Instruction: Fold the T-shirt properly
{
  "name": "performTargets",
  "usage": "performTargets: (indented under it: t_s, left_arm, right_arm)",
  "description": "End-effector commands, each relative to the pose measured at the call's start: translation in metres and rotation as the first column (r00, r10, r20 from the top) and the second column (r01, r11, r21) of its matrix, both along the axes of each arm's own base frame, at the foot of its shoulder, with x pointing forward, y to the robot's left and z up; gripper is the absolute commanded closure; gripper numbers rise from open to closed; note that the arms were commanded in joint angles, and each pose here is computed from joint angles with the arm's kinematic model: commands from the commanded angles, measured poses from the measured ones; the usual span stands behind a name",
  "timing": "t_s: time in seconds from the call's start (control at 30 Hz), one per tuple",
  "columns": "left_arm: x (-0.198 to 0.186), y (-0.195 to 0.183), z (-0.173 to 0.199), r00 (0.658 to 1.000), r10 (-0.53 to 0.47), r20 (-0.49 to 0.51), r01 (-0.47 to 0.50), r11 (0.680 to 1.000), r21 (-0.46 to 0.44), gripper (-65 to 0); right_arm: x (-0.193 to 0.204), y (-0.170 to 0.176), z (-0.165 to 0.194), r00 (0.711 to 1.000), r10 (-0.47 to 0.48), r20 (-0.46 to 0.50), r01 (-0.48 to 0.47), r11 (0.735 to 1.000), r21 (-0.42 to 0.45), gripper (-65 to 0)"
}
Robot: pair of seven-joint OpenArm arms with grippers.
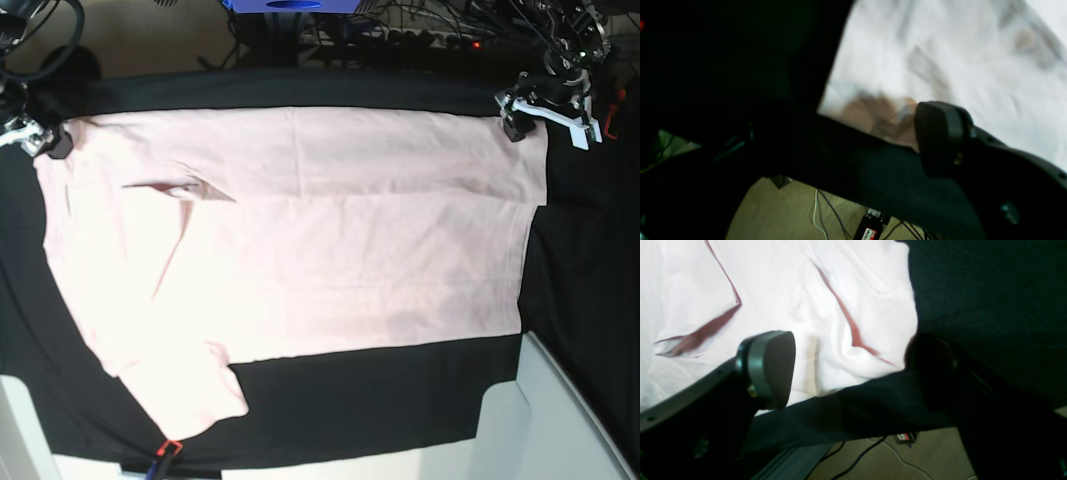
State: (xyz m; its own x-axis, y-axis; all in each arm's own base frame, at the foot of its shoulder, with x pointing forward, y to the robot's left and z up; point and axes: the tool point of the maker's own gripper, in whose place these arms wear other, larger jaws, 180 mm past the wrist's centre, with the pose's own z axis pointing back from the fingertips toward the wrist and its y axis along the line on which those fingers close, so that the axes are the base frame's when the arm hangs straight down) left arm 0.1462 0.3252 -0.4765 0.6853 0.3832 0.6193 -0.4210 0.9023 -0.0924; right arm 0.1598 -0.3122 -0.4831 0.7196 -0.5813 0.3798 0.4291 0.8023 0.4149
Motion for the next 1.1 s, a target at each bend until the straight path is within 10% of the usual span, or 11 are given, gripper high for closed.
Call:
performTargets:
  t_s: [0.0, 0.43, 0.7, 1.07]
  left_arm:
    - [0.005, 0.005, 0.008, 1.0, -0.007, 0.028, 0.006, 1.0, 0.017, -58.6]
    - [0.009, -0.002, -0.01, 1.0, 0.018, 0.014, -0.018, 0.999, -0.039, -56.9]
    - [0.009, -0.005, -0.012, 0.998, 0.034, 0.055, -0.032, 0.999, -0.038, -17.8]
    - [0.002, -0.006, -0.014, 0.999, 0.033, 0.041, -0.032, 0.999, -0.037, -9.6]
  right_arm:
    - [0.003, -0.008, 0.006, 1.0, 0.011, 0.009, -0.01, 1.0, -0.022, -53.8]
    - [0.003, -0.007, 0.006, 1.0, 0.01, 0.011, -0.009, 1.0, -0.021, -53.8]
    - [0.003, -0.008, 0.006, 1.0, 0.009, 0.01, -0.009, 1.0, -0.021, -53.7]
    - [0.003, -0.007, 0.005, 1.0, 0.009, 0.011, -0.009, 1.0, -0.019, -53.5]
